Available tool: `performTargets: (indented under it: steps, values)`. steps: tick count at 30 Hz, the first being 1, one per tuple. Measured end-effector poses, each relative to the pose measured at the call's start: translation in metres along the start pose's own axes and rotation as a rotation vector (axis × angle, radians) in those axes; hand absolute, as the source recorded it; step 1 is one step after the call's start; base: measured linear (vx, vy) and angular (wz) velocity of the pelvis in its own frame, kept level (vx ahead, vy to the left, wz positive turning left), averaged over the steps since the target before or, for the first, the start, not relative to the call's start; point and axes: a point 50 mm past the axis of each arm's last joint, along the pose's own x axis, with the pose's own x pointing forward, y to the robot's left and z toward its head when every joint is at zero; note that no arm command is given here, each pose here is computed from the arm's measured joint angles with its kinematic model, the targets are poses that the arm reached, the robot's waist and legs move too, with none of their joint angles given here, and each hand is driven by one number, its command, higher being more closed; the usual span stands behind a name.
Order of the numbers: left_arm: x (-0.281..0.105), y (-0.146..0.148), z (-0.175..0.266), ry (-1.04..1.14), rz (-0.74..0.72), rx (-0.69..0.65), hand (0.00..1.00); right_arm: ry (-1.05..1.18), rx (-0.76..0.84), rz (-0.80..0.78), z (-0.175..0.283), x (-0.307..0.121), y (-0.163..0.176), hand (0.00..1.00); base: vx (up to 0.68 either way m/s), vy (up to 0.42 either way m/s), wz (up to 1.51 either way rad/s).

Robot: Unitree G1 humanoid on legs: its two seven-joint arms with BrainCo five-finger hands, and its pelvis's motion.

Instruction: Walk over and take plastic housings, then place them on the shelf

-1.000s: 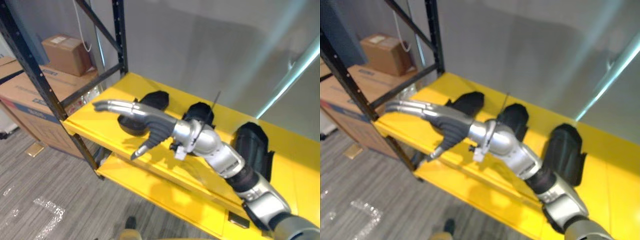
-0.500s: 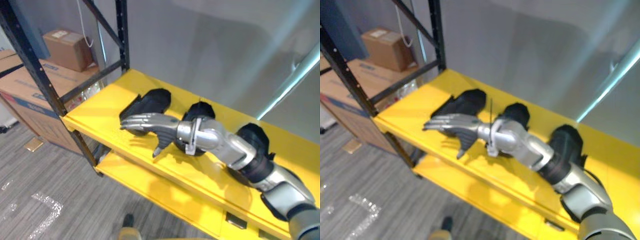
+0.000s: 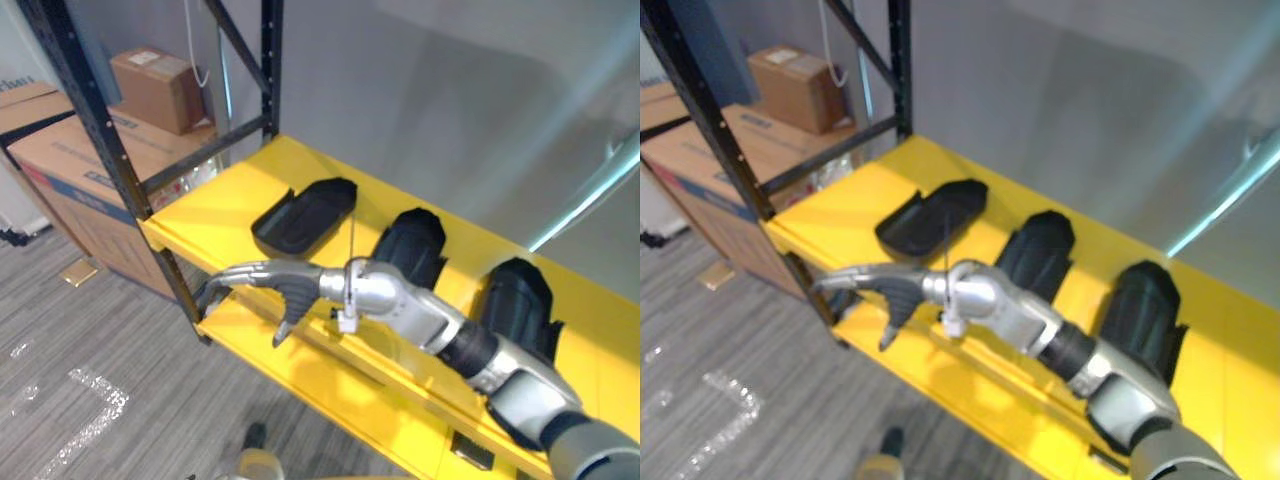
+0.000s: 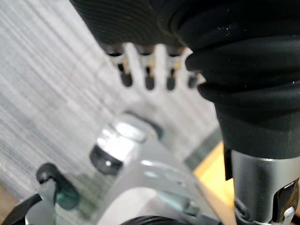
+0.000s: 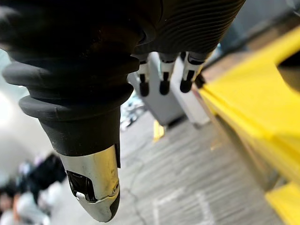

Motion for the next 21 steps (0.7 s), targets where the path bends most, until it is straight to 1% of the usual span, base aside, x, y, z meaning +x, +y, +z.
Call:
performTargets:
  steps: [4, 9, 13, 17, 19, 21]
  values:
    - [0.000, -0.001, -0.001, 0.003, -0.001, -0.001, 0.00, 0.004, 0.051, -0.033, -0.002, 0.010, 0.008, 0.00, 0.00, 0.000, 0.00]
    - [0.000, -0.004, -0.002, 0.005, 0.011, -0.010, 0.00, 0.038, 0.043, -0.040, -0.002, 0.024, 0.017, 0.00, 0.01, -0.007, 0.02]
    - [0.001, -0.010, -0.002, 0.005, -0.002, 0.013, 0.00, 0.130, 0.022, -0.067, -0.015, 0.029, 0.023, 0.00, 0.02, -0.022, 0.12]
    - [0.001, -0.018, -0.001, -0.003, -0.016, 0.001, 0.00, 0.225, 0.002, -0.095, -0.032, 0.026, 0.026, 0.00, 0.00, -0.006, 0.02]
    - [0.001, -0.019, 0.000, -0.008, -0.021, 0.001, 0.00, 0.266, 0.006, -0.123, -0.040, 0.024, 0.025, 0.00, 0.00, 0.000, 0.00]
    - [0.001, -0.020, 0.000, -0.008, -0.024, 0.000, 0.00, 0.273, -0.005, -0.182, -0.039, 0.026, 0.018, 0.00, 0.01, -0.005, 0.02]
